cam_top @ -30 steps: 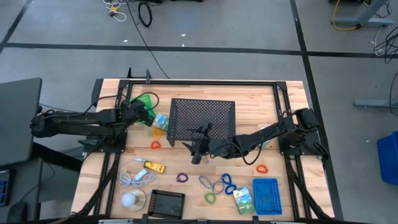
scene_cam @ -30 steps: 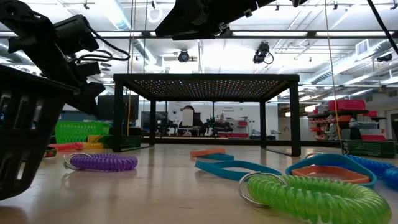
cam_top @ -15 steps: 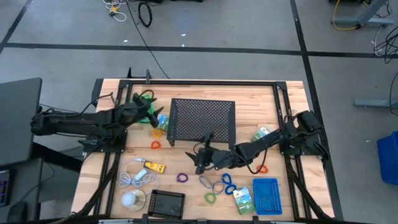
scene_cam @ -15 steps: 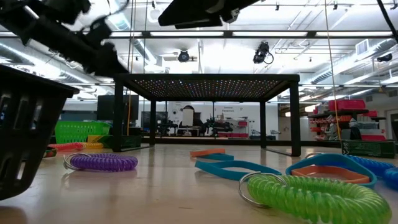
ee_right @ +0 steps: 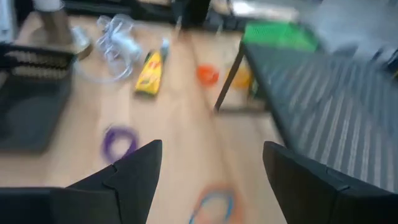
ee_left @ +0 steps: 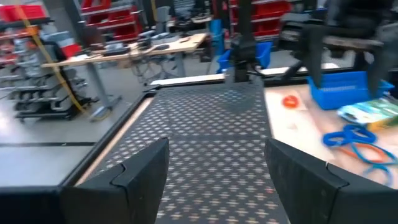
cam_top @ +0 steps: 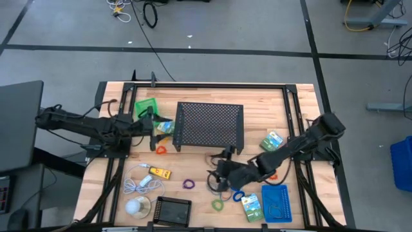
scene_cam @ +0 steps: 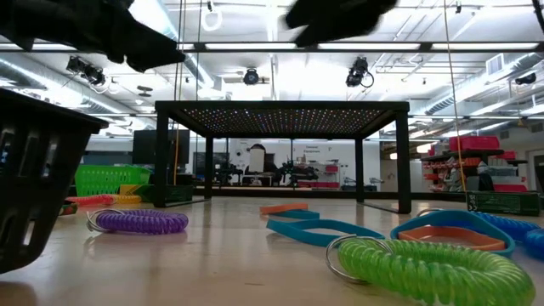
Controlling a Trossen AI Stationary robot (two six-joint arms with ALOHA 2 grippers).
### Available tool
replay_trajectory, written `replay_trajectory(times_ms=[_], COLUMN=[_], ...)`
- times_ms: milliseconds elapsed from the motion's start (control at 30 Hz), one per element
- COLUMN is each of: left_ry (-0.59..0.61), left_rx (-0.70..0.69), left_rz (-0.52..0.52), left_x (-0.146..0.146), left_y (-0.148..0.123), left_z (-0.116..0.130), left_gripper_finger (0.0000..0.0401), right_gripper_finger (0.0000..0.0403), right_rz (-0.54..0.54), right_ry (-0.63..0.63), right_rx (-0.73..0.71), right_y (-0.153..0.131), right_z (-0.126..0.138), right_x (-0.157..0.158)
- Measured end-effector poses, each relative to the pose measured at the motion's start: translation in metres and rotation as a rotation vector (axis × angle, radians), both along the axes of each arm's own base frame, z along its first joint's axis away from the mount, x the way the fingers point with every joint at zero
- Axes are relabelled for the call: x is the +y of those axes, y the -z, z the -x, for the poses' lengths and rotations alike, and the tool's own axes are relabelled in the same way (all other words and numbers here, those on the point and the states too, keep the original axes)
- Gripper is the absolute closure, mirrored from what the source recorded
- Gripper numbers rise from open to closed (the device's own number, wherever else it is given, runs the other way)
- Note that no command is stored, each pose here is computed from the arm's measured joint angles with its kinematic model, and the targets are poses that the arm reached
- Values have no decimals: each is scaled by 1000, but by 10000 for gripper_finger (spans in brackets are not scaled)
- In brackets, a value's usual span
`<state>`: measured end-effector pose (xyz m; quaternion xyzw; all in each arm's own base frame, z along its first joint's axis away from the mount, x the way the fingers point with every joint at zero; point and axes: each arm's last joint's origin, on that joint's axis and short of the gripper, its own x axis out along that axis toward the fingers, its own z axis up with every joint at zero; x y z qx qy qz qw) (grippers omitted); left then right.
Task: Pick & Place Office Desk Supplies
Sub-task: Put the orange spring keychain into the green bin
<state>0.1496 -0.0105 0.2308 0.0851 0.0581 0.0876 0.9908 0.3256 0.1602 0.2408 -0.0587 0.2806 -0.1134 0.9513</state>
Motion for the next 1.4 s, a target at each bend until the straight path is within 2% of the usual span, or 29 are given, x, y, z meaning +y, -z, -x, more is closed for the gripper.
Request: replay_trajectory(times_ms=[133,267,500,667,933,1167,1400], left_ry=[56,100,136,141,152,170,170], left_rx=[4,4,-16,-43,-33,-36,-48], left_rz=[-12,-17,-3,13,18,18,14], left_x=[-8,-15,-20,-20,-20,-20,-20], left_y=[0,0,8,17,27,27,25], left_z=[1,1,3,4,5,5,5], left_gripper_finger=[129,129,129,129,129,129,129], right_gripper_finger=[113,113,113,113,113,113,113], right_rz=[-184,-287,-325,-353,-427,-459,-510], right_ry=[45,120,247,288,358,434,440], right_rx=[180,375,691,830,843,944,914], right_y=[-4,-4,2,0,-10,20,44], right_z=[27,50,81,97,121,149,171], right_x=[-7,-15,-26,-26,-18,-20,-35])
